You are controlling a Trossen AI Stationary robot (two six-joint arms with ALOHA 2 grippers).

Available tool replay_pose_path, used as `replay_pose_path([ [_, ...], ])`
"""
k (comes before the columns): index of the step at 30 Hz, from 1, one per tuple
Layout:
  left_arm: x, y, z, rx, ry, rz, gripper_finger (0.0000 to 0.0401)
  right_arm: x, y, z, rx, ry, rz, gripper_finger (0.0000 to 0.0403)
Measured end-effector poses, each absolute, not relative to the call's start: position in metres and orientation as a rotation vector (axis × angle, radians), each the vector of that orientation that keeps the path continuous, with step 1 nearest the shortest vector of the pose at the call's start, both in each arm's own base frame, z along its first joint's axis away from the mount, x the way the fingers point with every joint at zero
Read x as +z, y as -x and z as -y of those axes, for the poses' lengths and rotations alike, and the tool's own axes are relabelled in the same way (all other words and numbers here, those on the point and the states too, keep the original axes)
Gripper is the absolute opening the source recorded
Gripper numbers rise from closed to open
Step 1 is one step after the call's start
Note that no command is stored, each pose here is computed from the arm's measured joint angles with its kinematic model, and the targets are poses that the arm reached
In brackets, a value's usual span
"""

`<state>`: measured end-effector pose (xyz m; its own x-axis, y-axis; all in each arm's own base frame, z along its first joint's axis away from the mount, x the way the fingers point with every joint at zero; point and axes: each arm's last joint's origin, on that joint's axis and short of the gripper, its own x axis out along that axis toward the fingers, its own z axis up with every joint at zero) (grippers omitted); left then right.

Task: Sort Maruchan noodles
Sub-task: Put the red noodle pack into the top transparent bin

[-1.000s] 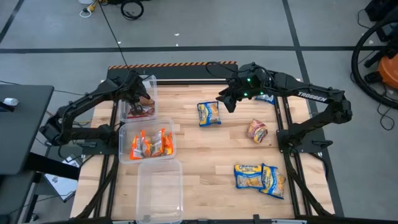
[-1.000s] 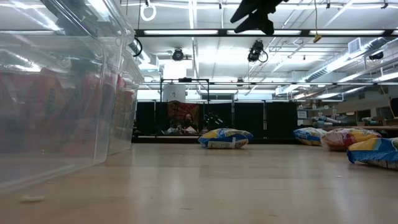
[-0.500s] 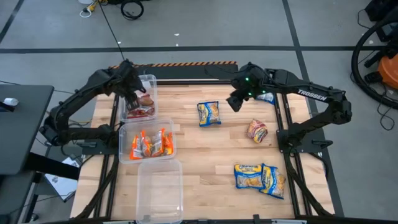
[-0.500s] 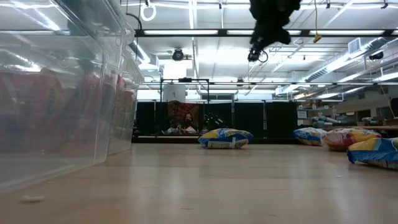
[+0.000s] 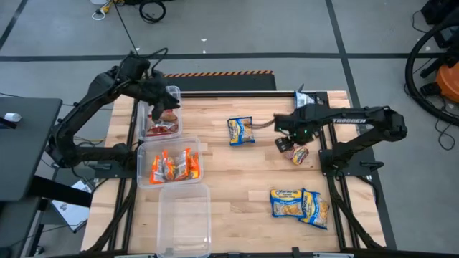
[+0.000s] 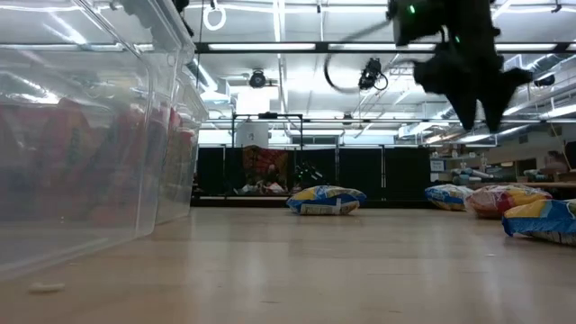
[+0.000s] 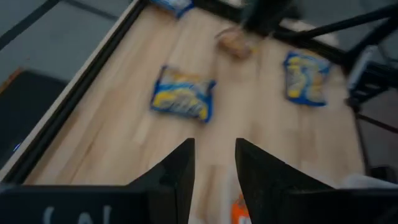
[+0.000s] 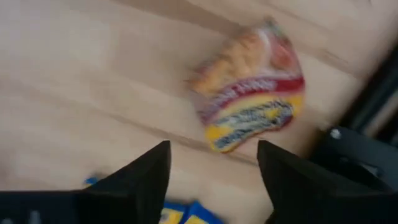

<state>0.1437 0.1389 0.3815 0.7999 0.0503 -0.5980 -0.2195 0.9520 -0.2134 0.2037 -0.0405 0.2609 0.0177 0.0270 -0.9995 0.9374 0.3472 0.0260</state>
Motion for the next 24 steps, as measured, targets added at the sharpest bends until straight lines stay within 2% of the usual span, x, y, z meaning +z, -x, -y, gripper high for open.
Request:
replay_pose_path([
  [5,0.383,-0.152,-0.131,0.069,0.261,-0.615,0.0121,0.220,-0.188,0.037,-1.134,-0.988,-1.399,0.0286],
  [9,0.383,-0.160,-0.121,0.012,0.242,-0.622,0.0121,0.194,-0.180,0.037,-1.189,-1.046,-1.393,0.0302],
  [15,0.383,-0.170,-0.107,-0.076,0.215,-0.632,0.0121,0.172,-0.190,0.036,-1.042,-1.187,-1.268,0.0296],
  [20,0.384,-0.177,-0.098,-0.123,0.185,-0.621,0.0121,0.178,-0.223,0.043,-0.825,-1.251,-0.953,0.0290],
  [24,0.388,-0.182,-0.096,-0.128,0.173,-0.585,0.0121,0.196,-0.246,0.050,-0.615,-1.190,-0.733,0.0290],
])
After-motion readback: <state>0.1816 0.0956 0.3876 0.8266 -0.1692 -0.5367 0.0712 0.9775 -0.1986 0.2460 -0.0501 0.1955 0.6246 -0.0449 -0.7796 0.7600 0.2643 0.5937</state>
